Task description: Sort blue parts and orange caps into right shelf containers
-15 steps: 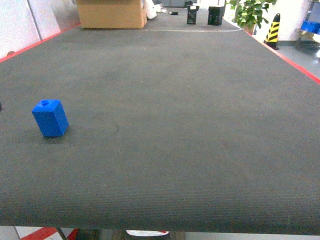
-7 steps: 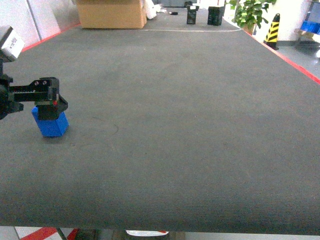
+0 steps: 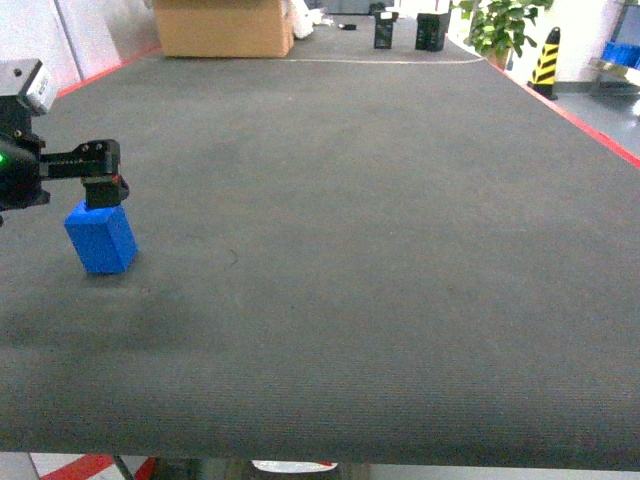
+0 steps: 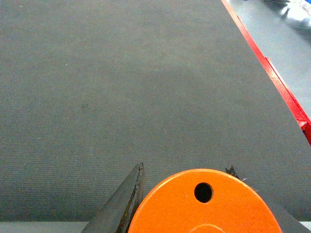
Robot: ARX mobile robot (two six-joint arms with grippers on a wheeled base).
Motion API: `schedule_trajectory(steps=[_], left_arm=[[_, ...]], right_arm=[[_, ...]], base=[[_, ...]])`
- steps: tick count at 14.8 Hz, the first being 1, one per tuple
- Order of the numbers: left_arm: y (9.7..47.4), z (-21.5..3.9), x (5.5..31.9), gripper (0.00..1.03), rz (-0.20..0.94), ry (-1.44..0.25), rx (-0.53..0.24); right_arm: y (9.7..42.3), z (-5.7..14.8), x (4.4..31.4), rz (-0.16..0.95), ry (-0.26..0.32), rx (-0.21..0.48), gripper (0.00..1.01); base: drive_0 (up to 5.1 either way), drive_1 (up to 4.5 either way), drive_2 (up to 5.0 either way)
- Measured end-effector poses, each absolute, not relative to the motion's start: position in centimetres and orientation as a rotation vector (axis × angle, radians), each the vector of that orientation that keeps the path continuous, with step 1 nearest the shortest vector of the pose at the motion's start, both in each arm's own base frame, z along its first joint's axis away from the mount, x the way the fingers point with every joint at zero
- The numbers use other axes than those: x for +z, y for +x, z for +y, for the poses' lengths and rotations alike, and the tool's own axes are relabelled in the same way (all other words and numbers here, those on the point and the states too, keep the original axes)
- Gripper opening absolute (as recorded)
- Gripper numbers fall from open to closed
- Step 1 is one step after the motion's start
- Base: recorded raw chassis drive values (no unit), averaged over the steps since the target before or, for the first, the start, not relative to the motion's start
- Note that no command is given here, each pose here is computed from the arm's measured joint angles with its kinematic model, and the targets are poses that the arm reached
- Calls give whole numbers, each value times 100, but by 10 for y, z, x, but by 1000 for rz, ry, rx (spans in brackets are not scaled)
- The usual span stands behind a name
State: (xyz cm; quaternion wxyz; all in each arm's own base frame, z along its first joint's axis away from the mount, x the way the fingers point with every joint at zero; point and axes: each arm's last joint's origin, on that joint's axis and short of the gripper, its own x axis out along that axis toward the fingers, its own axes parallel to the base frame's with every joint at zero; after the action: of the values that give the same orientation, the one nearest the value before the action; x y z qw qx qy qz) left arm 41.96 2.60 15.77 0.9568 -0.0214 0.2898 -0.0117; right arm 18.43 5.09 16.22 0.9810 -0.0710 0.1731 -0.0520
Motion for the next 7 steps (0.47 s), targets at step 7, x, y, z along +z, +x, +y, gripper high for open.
schedule_trajectory(steps=[7], left_arm=[[455, 38, 129, 98, 627, -45, -21]], right_arm=[[184, 51, 162, 348, -143, -105, 43]], base=[[0, 0, 0]])
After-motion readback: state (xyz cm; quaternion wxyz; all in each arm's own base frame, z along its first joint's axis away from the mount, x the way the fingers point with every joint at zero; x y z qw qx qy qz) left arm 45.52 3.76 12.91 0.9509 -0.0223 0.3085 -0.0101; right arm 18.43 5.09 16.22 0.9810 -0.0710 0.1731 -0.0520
